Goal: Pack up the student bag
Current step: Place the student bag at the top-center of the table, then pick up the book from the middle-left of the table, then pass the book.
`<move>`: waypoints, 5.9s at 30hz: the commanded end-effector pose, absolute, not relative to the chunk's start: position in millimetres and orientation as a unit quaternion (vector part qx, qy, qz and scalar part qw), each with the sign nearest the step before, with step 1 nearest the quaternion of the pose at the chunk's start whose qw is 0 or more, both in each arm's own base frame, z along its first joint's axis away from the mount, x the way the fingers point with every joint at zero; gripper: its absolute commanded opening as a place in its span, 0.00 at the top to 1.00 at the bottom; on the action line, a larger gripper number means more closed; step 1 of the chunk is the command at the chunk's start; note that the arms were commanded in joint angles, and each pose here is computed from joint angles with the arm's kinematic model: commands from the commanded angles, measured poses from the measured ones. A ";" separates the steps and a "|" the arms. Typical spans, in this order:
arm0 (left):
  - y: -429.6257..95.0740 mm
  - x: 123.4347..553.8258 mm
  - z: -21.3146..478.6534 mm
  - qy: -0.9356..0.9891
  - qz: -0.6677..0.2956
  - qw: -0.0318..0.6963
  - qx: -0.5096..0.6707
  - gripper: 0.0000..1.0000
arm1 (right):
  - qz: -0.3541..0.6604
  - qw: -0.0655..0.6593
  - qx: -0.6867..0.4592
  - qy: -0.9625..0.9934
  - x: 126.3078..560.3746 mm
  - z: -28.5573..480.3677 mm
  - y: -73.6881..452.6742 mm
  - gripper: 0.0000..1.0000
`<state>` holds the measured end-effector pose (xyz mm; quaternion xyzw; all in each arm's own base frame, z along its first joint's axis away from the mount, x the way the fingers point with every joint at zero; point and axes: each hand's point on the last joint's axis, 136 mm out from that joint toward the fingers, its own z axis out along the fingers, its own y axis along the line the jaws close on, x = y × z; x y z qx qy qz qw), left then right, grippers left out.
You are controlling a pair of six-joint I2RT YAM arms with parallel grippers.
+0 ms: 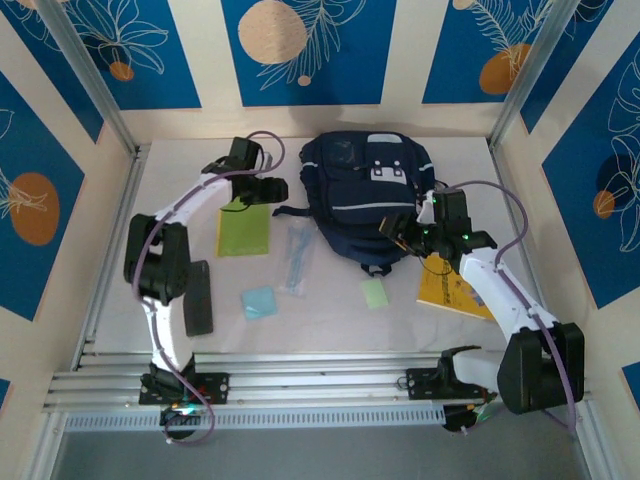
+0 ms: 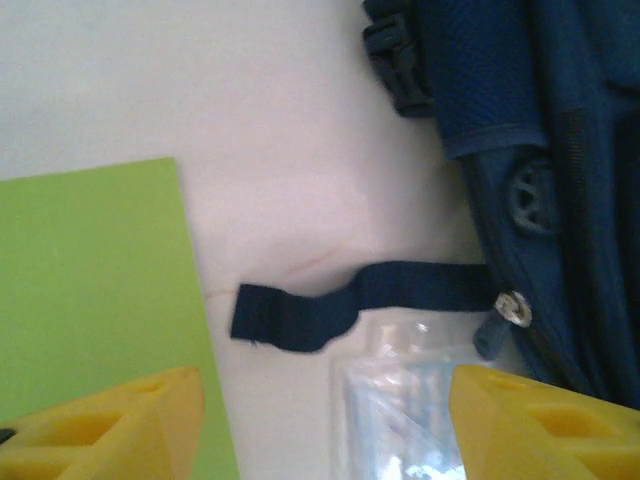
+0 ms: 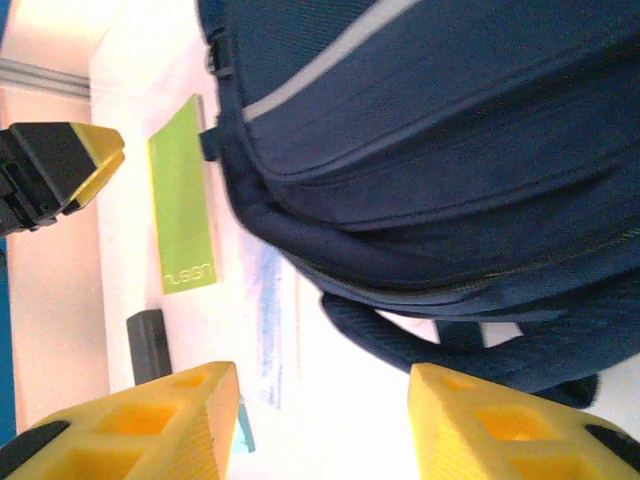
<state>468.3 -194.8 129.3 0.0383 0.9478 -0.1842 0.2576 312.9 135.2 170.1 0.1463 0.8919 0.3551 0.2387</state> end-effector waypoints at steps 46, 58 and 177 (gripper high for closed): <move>-79.5 411.9 14.0 0.956 -0.210 0.146 -0.146 0.22 | 0.320 0.114 0.062 0.939 411.5 15.4 426.9 0.73; -134.9 405.8 47.1 0.920 -0.340 0.154 -0.119 0.30 | 0.315 0.097 0.067 0.942 406.9 0.8 424.8 0.87; -223.1 420.9 253.8 0.743 -0.455 0.441 -0.215 1.00 | 0.585 0.169 0.219 0.763 362.6 205.6 344.7 0.16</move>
